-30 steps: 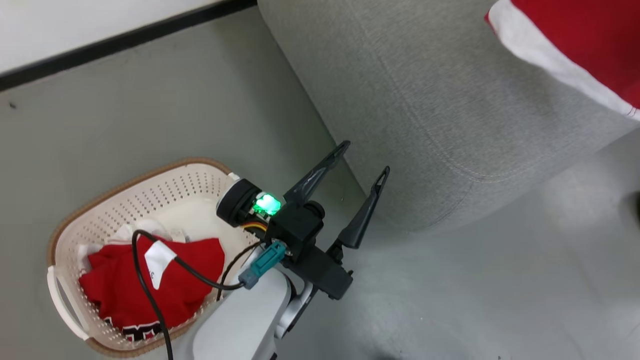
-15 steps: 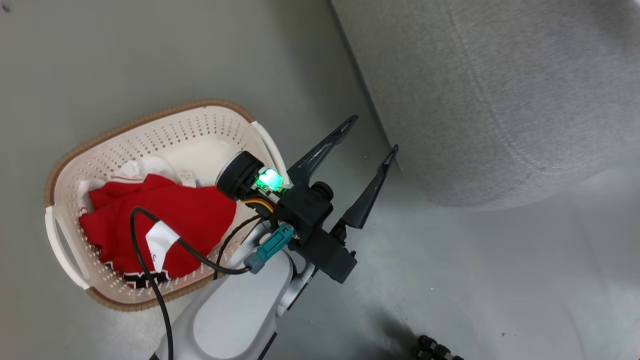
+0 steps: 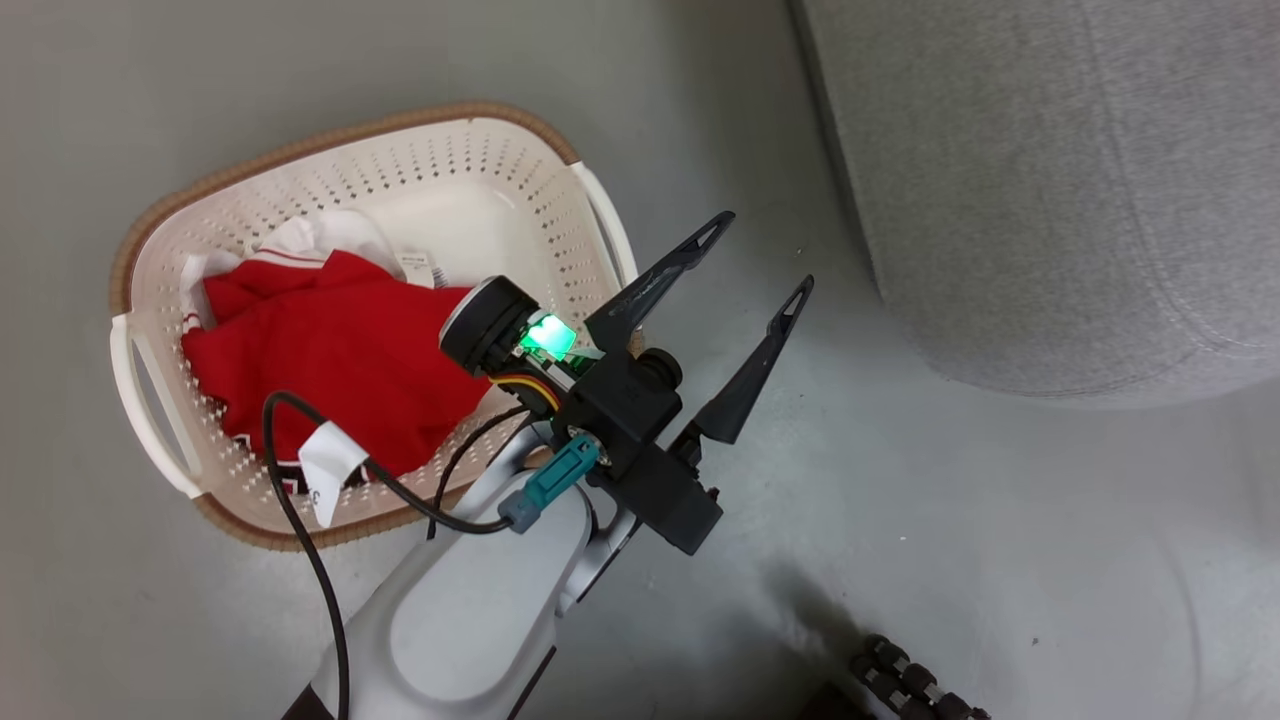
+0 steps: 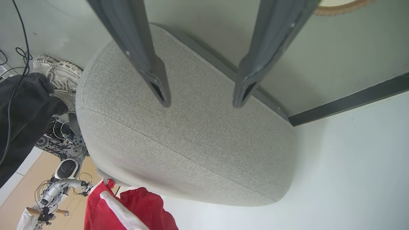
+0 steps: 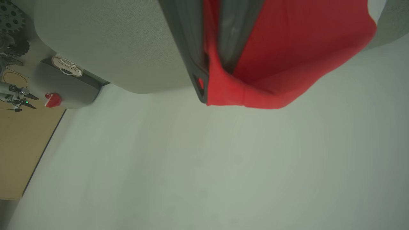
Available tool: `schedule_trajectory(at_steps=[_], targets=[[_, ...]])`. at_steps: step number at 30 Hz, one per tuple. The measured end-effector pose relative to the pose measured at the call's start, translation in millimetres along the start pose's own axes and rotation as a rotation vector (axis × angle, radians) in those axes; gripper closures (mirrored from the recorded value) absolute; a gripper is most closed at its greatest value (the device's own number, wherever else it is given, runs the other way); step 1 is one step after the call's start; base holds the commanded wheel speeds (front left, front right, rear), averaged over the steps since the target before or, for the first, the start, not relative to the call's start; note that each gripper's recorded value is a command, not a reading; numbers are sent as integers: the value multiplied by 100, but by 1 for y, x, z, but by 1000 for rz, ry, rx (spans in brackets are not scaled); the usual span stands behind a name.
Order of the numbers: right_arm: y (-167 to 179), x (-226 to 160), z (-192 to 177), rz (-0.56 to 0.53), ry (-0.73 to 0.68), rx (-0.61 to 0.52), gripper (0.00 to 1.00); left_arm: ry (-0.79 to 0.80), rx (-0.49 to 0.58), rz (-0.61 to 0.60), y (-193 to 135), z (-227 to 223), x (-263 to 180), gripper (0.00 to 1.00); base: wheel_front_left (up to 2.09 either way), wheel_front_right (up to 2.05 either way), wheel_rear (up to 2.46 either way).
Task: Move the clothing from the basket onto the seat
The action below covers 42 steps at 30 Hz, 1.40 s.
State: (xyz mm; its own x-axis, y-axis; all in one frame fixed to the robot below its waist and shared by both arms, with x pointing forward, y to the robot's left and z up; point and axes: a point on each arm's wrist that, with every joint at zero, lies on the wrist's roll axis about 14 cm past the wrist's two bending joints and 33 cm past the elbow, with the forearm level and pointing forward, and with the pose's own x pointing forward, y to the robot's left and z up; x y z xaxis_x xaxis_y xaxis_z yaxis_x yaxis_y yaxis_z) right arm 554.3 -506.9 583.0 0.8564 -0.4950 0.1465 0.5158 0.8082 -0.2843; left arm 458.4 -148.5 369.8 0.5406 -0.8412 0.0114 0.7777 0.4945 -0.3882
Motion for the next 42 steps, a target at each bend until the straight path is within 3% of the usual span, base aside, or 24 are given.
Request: schedule_trajectory(at_steps=[11,20,26,27,28,42], targets=[[24,28,-12,0,-4,41,100,51,-18,48,21,-24,-14,0,0,0,0],[90,9,-87,109,176,124,100,66,-15,82,35,-29,-19,0,0,0,0],[129,-28,-131,186,298,173,100,66,-2,94,38,-25,-20,0,0,0,0],[127,-33,-135,183,314,173,69,63,1,94,38,-23,-20,0,0,0,0],[124,-37,-138,179,324,170,0,60,3,95,37,-21,-20,0,0,0,0],[108,-61,-103,213,265,177,0,3,43,128,34,23,-20,0,0,0,0]])
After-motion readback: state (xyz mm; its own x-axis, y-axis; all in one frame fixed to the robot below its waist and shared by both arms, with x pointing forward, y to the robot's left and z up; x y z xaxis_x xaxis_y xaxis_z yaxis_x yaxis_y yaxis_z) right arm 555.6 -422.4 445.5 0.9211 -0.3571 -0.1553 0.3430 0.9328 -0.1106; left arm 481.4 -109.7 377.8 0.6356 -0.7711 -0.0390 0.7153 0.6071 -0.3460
